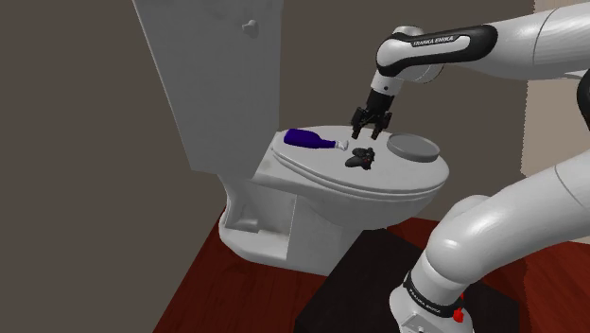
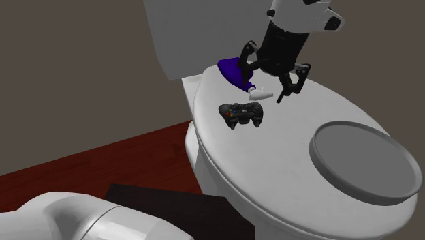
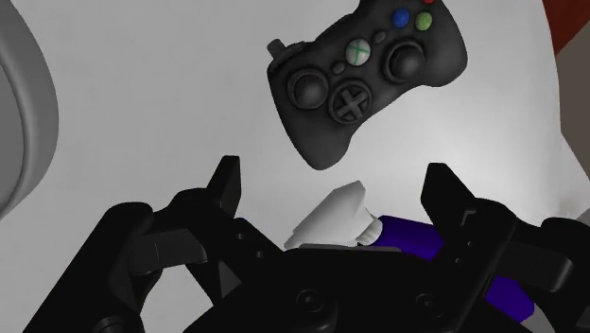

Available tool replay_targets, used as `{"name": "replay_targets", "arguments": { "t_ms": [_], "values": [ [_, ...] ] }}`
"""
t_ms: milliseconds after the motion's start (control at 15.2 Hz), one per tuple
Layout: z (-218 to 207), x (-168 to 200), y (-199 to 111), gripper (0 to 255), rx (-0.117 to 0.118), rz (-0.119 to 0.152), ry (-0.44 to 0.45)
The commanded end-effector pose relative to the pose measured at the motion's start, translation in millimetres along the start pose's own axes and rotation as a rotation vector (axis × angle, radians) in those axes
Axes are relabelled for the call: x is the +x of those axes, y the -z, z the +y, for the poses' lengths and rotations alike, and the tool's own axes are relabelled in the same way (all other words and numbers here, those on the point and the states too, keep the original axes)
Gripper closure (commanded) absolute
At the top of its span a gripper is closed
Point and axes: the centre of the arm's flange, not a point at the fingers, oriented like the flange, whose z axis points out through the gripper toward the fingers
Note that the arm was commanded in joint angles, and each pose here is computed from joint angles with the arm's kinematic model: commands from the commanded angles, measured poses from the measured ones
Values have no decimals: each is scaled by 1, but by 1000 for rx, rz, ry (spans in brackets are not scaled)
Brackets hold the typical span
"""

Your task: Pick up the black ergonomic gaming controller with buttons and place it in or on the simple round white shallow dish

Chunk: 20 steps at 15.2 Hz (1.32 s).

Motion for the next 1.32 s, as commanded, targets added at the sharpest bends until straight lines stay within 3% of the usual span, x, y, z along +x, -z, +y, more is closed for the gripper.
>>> {"name": "replay_targets", "arguments": {
  "t_ms": [0, 330, 792, 858, 1254],
  "values": [
    [3, 0, -10, 0, 2, -2, -4],
    [3, 0, -34, 0, 2, -2, -4],
    [3, 0, -34, 0, 2, -2, -4],
    [3, 0, -34, 255, 2, -2, -4],
    [3, 0, -34, 255, 2, -2, -4]
  ]
}}
